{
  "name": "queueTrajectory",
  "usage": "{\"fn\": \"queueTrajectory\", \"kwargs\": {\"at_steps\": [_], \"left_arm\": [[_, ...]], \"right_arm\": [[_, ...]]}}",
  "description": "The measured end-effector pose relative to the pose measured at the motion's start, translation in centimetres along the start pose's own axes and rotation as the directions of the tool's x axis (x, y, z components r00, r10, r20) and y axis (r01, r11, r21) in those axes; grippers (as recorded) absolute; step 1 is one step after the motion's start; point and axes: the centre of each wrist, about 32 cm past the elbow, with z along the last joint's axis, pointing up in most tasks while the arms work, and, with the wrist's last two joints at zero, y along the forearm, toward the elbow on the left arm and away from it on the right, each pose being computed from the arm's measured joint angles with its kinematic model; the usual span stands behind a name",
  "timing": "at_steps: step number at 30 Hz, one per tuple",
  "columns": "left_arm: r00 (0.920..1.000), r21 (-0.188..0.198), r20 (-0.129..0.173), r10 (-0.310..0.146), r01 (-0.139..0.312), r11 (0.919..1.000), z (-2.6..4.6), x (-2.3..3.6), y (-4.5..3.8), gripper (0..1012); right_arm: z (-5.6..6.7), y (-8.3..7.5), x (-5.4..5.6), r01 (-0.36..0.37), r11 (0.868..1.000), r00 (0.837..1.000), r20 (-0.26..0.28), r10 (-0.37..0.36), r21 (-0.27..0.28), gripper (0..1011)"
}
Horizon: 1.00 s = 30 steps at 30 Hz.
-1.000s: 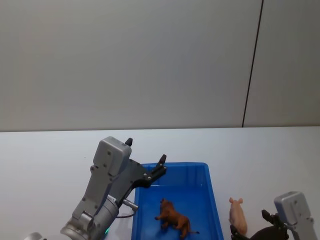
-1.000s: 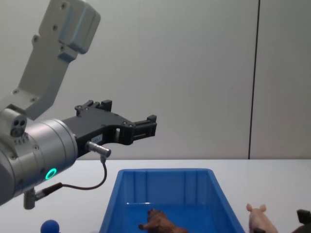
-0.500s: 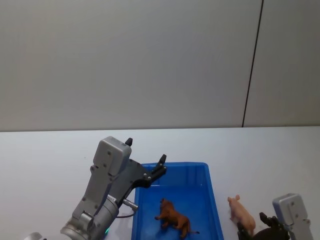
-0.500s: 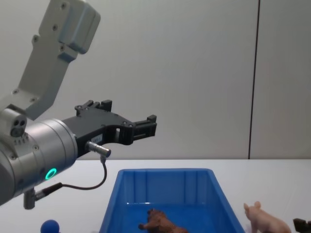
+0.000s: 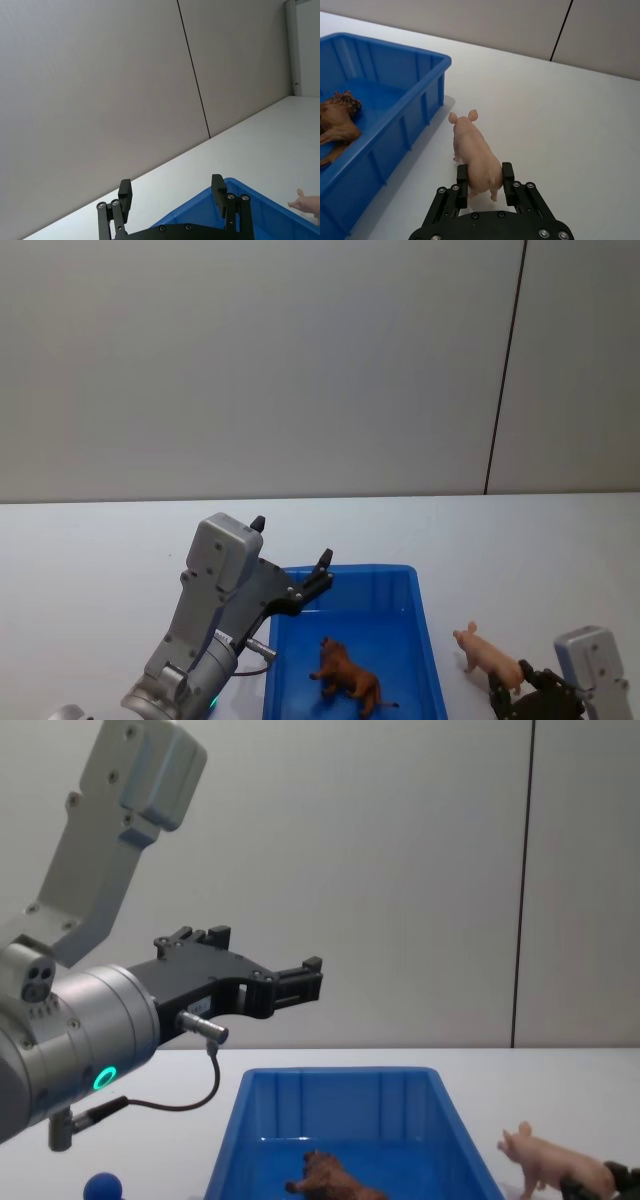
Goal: Pick up the two dolls from the table and place them into the box.
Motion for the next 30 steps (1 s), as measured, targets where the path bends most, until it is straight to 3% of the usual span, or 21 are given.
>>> {"fn": "queueTrajectory", "kwargs": {"at_steps": [8,17,24,30], "left_arm": [[1.0000,0.000,0.000,0.000,0.000,1.0000,0.00,0.00,0.00,1002],[1.0000,0.000,0.000,0.000,0.000,1.0000,0.00,0.00,0.00,1001],[1.0000,0.000,0.000,0.000,0.000,1.0000,0.00,0.00,0.00,1001],[1.0000,0.000,0.000,0.000,0.000,1.0000,0.00,0.00,0.00,1001]], "right_arm": [[0.6,-0.2,0.3,-0.005,0.997,1.000,-0.007,0.005,0.073,384],[2.6,-0.6,0.5,-0.053,0.982,0.998,-0.009,0.055,0.184,386],[4.6,0.3,-0.2,-0.126,0.961,0.991,-0.003,0.131,0.246,386],[5.5,1.4,-0.8,-0.165,0.952,0.986,0.007,0.169,0.257,386]]}}
